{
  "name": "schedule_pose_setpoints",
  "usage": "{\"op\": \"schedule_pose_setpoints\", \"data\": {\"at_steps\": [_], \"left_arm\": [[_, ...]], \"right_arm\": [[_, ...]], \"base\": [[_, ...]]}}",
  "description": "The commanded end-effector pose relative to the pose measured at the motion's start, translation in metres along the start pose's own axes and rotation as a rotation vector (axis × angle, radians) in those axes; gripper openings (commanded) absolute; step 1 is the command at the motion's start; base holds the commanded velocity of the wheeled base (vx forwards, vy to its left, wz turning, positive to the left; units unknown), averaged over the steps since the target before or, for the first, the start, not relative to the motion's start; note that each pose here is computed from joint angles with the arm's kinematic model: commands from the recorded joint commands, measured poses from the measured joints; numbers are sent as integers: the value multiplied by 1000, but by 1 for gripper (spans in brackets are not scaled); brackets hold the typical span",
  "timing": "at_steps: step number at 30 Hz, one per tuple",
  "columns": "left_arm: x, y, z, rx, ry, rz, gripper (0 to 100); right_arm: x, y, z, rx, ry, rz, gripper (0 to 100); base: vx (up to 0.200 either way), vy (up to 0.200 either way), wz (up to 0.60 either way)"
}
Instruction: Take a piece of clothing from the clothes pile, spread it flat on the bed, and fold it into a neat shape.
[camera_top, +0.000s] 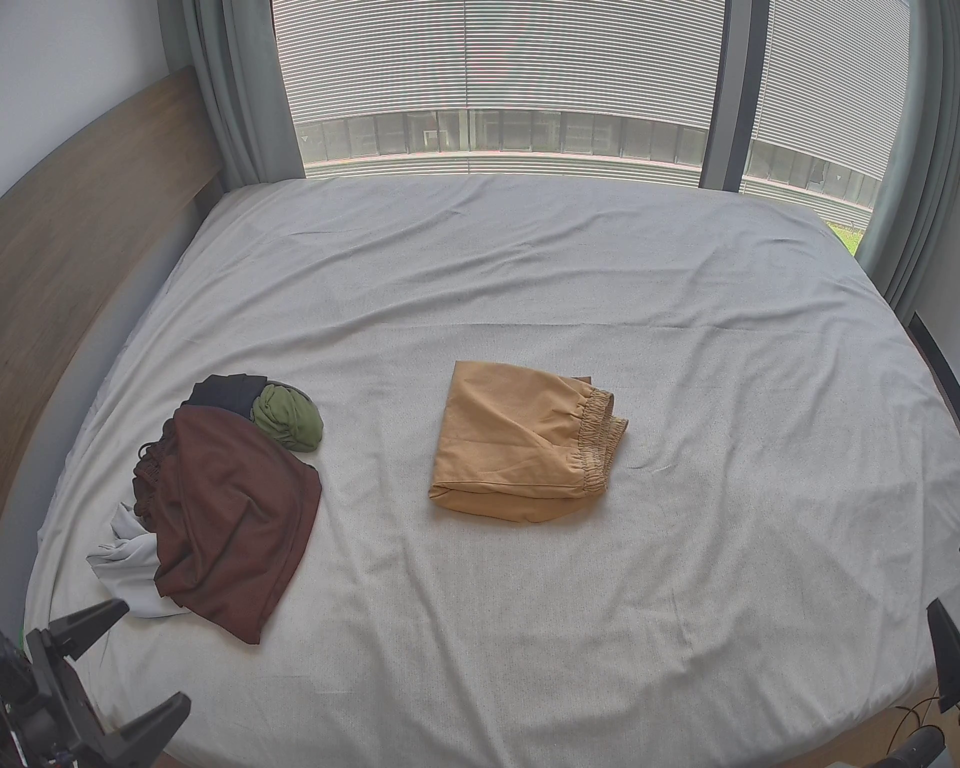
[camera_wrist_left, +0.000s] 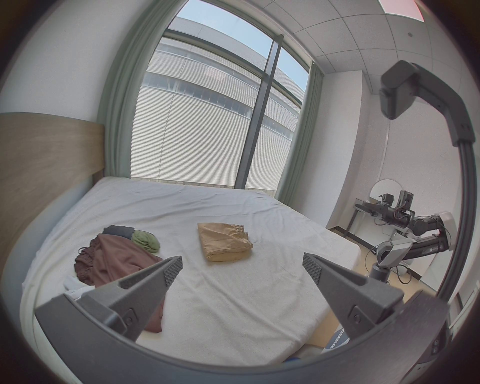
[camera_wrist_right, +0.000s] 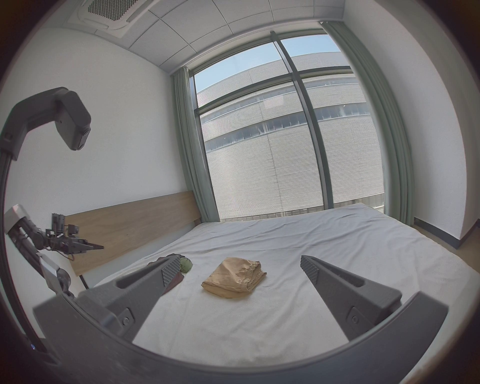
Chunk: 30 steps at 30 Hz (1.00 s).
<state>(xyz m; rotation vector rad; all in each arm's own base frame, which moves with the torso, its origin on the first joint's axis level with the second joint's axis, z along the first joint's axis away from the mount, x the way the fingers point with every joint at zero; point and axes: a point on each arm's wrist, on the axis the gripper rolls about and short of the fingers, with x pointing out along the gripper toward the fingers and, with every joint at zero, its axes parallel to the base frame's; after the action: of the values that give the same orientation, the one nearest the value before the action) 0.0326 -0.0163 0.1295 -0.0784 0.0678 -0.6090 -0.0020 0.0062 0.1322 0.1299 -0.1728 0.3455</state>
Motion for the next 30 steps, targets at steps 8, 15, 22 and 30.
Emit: {"op": "schedule_pose_setpoints", "data": {"at_steps": [8,15,22,30], "left_arm": [[-50,-21,-51,33,-129,279,100],[-50,-19,-51,14,-134,343,100],[-51,-16,-51,30,-135,495,100],[-52,-13,-55,63,-86,614,100]], "right_arm": [[-33,-7,-44,-89,79,-507,100],[-32,-6,-44,-85,79,-459,100],[-32,-5,-44,-106,91,-422,100],[-31,-4,-45,-79,103,-355,100]], "base": [[0,0,0],[0,0,0],[0,0,0],[0,0,0]]}}
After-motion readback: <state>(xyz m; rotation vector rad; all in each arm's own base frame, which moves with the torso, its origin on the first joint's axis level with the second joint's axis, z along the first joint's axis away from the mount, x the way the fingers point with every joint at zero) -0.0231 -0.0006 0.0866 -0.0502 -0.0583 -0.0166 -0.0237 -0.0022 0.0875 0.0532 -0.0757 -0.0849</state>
